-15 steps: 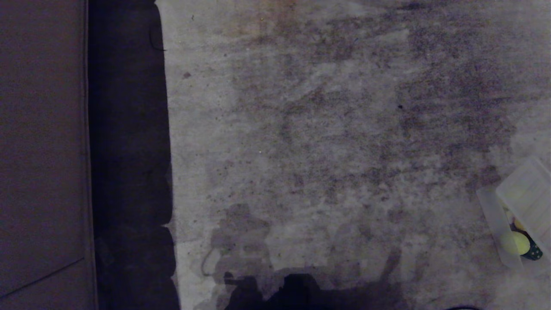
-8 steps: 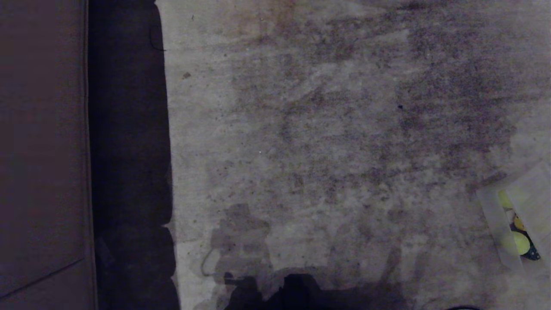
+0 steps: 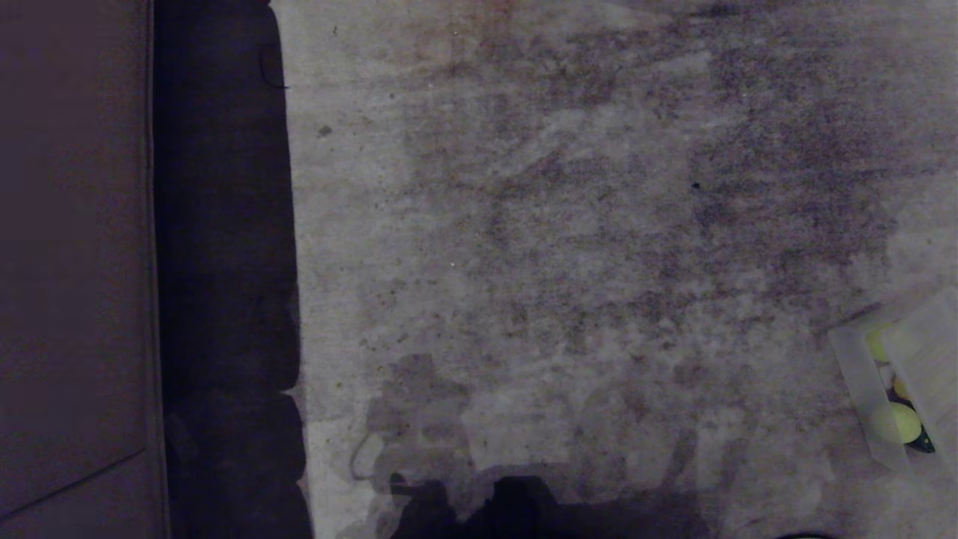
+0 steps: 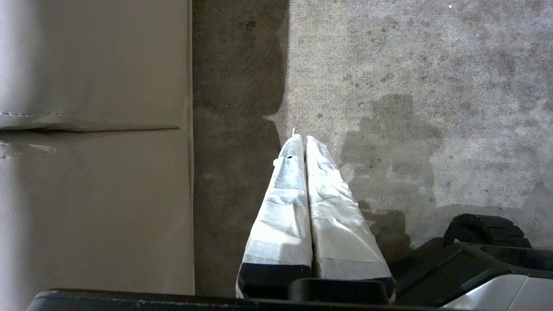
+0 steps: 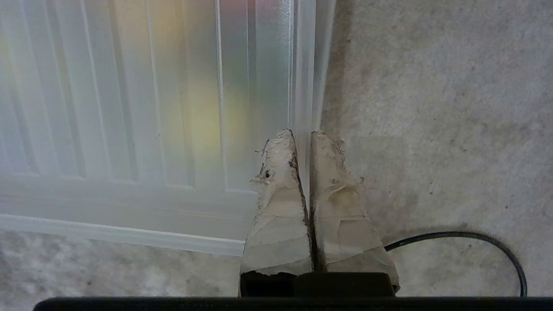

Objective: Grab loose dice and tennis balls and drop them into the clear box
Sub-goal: Close the lid

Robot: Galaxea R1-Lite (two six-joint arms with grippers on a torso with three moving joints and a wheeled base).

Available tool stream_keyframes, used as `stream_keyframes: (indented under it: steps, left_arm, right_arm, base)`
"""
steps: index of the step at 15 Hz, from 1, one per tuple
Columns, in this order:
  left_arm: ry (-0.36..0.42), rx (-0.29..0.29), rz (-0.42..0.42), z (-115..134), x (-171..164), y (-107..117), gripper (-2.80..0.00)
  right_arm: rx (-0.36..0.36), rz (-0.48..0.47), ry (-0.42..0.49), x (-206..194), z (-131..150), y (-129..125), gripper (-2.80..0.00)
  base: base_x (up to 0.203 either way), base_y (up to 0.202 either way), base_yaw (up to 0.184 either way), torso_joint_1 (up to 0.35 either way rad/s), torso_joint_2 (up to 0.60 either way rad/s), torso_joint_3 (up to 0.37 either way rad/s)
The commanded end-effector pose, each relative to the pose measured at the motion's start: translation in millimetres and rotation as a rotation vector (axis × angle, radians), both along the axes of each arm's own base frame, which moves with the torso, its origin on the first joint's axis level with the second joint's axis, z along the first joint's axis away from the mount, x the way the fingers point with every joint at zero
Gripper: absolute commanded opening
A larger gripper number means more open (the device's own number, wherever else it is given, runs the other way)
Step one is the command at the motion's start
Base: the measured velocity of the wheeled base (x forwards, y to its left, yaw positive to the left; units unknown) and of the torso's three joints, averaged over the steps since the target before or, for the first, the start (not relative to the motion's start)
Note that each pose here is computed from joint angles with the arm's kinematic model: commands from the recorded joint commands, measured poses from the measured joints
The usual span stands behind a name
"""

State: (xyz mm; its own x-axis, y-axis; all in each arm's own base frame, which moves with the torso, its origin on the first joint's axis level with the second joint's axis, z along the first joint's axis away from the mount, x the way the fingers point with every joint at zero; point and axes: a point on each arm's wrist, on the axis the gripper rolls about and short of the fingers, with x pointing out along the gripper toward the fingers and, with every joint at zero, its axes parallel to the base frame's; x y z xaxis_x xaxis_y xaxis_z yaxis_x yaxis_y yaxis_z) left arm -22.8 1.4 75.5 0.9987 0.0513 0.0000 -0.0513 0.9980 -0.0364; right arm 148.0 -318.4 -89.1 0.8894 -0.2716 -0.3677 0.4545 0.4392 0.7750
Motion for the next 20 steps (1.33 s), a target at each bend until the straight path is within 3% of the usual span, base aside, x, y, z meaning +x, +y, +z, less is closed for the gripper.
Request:
stream_keyframes:
  steps: [1,9,20]
  left_arm:
    - [0.003,0.0,0.001,-0.4,0.2,0.0,-2.8]
    - [0.003,0.0,0.001,-0.4,0.2,0.0,-2.8]
    - [0.003,0.0,0.001,-0.4,0.2,0.0,-2.8]
  right_arm:
    - [-0.001,0.0,-0.003,1.3,-8.3,-3.9,-2.8]
    - [0.05,0.013,0.021,3.7,-30.4,3.2,-2.8]
    - [-0.01,0.026,-0.003,13.6,-23.4,-6.1,-2.8]
  base:
    - [0.0,0.0,0.0,0.0,0.0,0.0]
    - [0.0,0.0,0.0,0.0,0.0,0.0]
    - [0.0,0.0,0.0,0.0,0.0,0.0]
